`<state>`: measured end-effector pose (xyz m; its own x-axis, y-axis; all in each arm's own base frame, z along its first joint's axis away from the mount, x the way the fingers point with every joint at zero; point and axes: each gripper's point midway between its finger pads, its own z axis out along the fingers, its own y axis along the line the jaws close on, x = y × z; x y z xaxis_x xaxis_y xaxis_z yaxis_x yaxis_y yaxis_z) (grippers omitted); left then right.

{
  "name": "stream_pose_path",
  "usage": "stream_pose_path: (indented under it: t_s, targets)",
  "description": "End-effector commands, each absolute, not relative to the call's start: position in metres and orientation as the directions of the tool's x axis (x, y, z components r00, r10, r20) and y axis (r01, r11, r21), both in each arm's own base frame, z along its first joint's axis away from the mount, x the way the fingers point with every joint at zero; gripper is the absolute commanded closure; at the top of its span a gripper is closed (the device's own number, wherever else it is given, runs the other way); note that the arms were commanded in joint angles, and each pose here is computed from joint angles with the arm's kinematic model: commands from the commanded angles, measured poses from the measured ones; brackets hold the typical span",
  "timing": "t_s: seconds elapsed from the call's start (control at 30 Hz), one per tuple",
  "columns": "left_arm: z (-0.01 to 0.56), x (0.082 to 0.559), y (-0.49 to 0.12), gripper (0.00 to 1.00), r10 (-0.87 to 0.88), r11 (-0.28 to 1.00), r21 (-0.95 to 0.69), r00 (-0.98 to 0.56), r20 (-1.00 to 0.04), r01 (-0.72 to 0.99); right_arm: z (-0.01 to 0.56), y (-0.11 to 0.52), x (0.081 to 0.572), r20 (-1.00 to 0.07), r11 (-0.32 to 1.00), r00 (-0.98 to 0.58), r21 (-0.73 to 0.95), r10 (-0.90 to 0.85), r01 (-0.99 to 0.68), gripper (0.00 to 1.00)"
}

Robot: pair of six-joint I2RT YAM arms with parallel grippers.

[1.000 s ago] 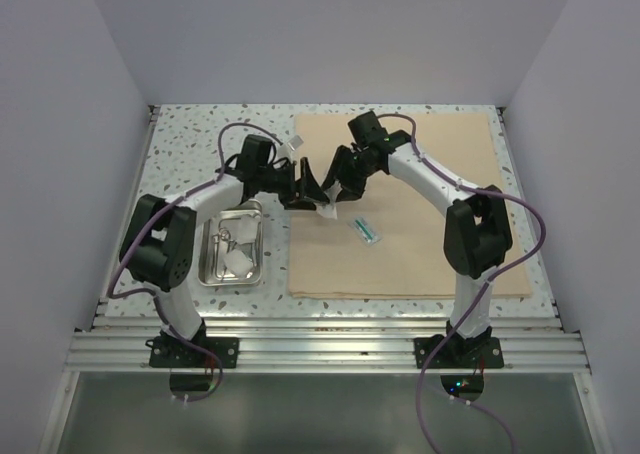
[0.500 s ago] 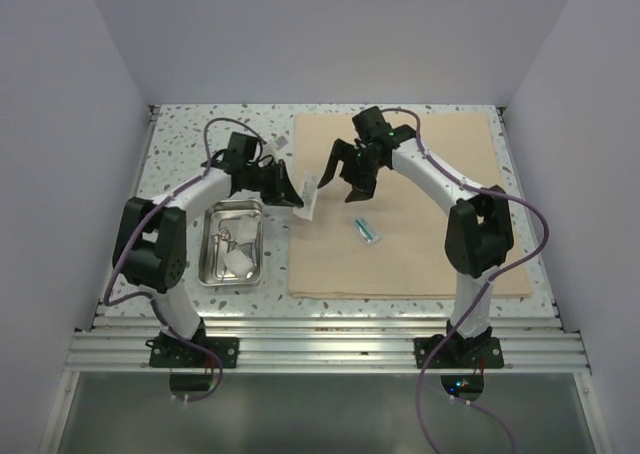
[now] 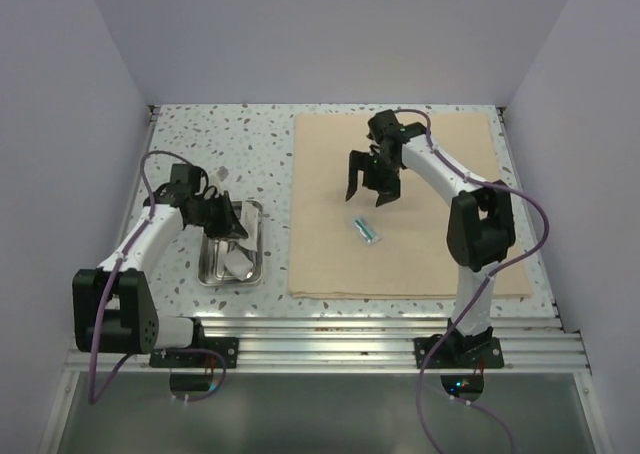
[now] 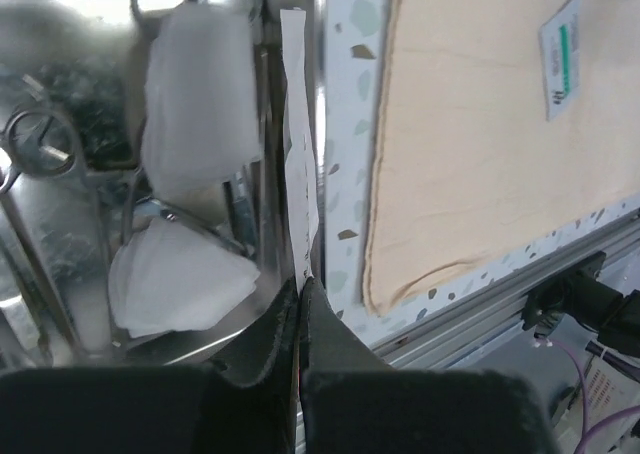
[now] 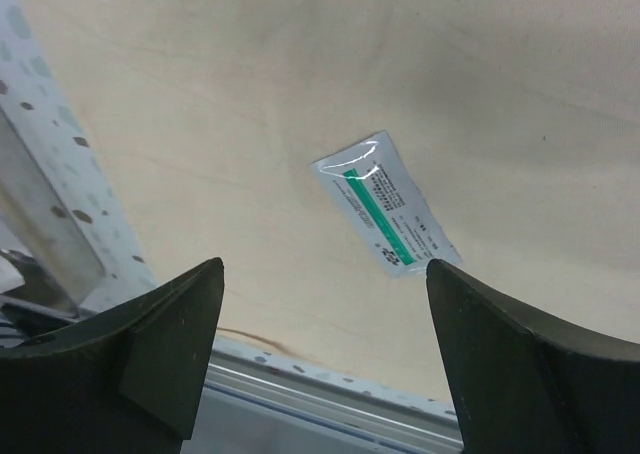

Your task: Prepare the surgical pack

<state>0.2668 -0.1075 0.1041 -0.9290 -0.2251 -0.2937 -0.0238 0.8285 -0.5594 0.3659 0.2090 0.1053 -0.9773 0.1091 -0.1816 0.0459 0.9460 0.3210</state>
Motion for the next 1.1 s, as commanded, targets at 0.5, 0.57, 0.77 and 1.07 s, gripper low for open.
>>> stream_pose_path:
  t_s: [0.5,0.57,0.77,1.07]
  targets:
    - [0.097,0.275,-0.060,0.34,-0.289,0.890,-0.436,-0.906,-0.309,-0.136,0.046,0.188,0.339,-0.117,0.964,-0.962,0.073,-0.246,-0.255,0.17]
    - [0.103,0.279,-0.059,0.32,-0.284,0.891,-0.437,-0.901,-0.328,-0.122,0.041,0.193,0.336,-0.111,0.960,-0.958,0.066,-0.264,-0.272,0.17]
    - [0.113,0.292,-0.064,0.30,-0.293,0.878,-0.466,-0.890,-0.349,-0.107,0.027,0.205,0.329,-0.080,0.948,-0.946,0.020,-0.315,-0.317,0.21]
    - [0.124,0.302,-0.068,0.29,-0.287,0.869,-0.488,-0.885,-0.366,-0.081,0.014,0.192,0.327,-0.054,0.945,-0.946,-0.090,-0.320,-0.314,0.29]
